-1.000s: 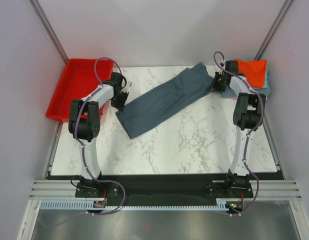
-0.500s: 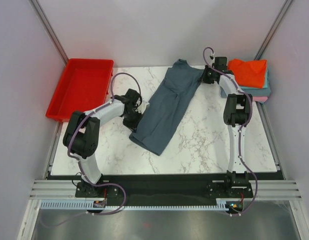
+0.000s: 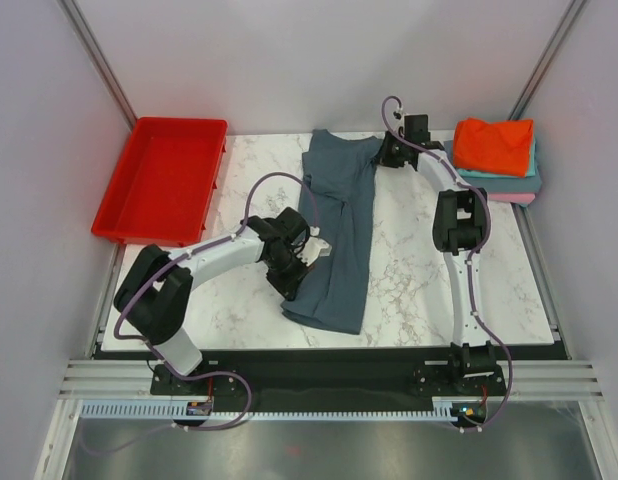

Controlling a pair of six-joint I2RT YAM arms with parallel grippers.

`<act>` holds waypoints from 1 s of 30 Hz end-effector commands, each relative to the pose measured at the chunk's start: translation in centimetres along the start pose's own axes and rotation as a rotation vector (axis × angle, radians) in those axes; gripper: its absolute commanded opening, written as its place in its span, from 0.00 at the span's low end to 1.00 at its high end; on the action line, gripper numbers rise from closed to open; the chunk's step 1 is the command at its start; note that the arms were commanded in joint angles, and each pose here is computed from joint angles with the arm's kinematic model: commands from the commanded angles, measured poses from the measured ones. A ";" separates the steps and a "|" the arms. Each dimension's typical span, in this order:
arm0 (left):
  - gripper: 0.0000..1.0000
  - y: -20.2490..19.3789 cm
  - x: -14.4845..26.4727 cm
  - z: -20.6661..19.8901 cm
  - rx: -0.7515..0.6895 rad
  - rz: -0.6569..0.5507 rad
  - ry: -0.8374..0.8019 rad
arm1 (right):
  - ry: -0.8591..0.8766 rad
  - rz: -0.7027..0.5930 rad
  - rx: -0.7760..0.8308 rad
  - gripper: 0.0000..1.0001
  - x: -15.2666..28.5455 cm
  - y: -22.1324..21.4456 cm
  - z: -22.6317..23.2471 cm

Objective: Fold and stack the t-shirts
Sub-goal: Fold the tshirt

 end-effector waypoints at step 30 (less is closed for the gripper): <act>0.81 5.4 7.0 -3.2 -0.075 -0.292 0.004 | 0.115 -0.027 -0.134 0.54 16.9 -1.5 3.2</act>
Point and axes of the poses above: each gripper's point midway between its finger pads, its own x axis back along the fingers, its own z axis along the line the jaws close on, y = z × x, the point moved 9 cm from there along x, back along the fingers, and after that the axes turned 2 degrees about x, right-handed, at the moved point
